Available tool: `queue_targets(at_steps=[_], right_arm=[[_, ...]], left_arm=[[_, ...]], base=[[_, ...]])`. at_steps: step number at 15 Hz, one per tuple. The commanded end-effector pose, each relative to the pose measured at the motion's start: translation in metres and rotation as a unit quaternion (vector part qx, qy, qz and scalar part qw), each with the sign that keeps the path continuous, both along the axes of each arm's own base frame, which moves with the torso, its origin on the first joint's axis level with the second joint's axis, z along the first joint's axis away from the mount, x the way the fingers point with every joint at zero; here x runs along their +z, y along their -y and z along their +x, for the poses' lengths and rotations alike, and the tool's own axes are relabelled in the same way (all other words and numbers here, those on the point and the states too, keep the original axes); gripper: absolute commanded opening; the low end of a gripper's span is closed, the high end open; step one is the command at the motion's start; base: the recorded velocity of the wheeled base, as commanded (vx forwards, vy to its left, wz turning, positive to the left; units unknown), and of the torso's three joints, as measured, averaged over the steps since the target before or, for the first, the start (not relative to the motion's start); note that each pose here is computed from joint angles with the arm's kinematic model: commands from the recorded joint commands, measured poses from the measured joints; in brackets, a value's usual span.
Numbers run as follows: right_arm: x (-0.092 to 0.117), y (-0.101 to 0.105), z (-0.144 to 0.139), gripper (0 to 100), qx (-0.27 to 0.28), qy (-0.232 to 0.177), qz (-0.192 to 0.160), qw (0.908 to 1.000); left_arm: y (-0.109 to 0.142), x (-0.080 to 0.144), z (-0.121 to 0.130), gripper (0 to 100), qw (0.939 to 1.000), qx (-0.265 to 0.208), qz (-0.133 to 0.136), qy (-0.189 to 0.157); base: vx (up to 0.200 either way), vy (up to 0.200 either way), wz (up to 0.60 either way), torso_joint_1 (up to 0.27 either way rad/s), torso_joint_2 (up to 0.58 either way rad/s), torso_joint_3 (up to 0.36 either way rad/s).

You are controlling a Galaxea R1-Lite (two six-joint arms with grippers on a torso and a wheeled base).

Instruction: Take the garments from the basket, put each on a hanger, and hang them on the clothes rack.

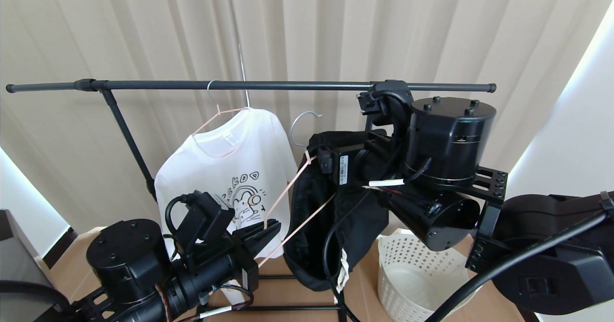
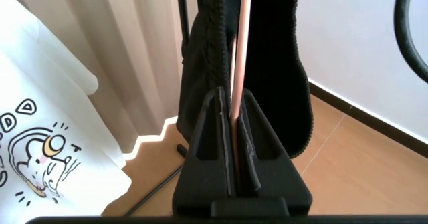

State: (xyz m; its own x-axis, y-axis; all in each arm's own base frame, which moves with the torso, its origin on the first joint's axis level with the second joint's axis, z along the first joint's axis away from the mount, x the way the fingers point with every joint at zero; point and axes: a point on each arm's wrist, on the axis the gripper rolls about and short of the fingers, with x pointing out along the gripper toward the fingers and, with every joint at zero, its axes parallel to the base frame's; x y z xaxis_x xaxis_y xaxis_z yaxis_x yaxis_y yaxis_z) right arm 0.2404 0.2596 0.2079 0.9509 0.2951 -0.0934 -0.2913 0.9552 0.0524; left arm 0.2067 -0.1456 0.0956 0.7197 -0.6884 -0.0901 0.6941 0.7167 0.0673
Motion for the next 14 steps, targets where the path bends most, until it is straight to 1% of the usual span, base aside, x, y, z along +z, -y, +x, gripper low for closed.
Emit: queue_targets(at_steps=[1, 6, 7, 8, 14], right_arm=[[-0.0005, -0.0002, -0.0021, 100, 0.002, -0.001, -0.002, 1.0000], [-0.0005, 0.0006, -0.0034, 100, 0.002, -0.001, -0.003, 1.0000], [0.0031, 0.0020, -0.0046, 100, 0.001, 0.003, 0.000, 1.0000], [0.0052, 0.0034, -0.0057, 100, 0.001, 0.004, 0.002, 1.0000], [0.0077, 0.0057, -0.0078, 100, 0.001, 0.006, 0.004, 1.0000]], left_arm=[[-0.0005, 0.0018, 0.0012, 0, 1.0000, 0.003, -0.004, 0.003], [-0.0027, 0.0035, 0.0028, 0, 0.9999, 0.008, -0.008, 0.004], [-0.0019, 0.0046, 0.0046, 0, 0.9998, 0.009, -0.015, 0.003], [-0.0021, 0.0049, 0.0051, 0, 0.9998, 0.010, -0.016, 0.003], [-0.0042, 0.0042, 0.0077, 0, 0.9997, 0.016, -0.016, 0.002]], base=[[0.000, 0.000, 0.00, 0.000, 0.00, 0.000], [0.000, 0.000, 0.00, 0.000, 0.00, 0.000], [0.000, 0.000, 0.00, 0.000, 0.00, 0.000], [0.000, 0.000, 0.00, 0.000, 0.00, 0.000], [0.000, 0.000, 0.00, 0.000, 0.00, 0.000]])
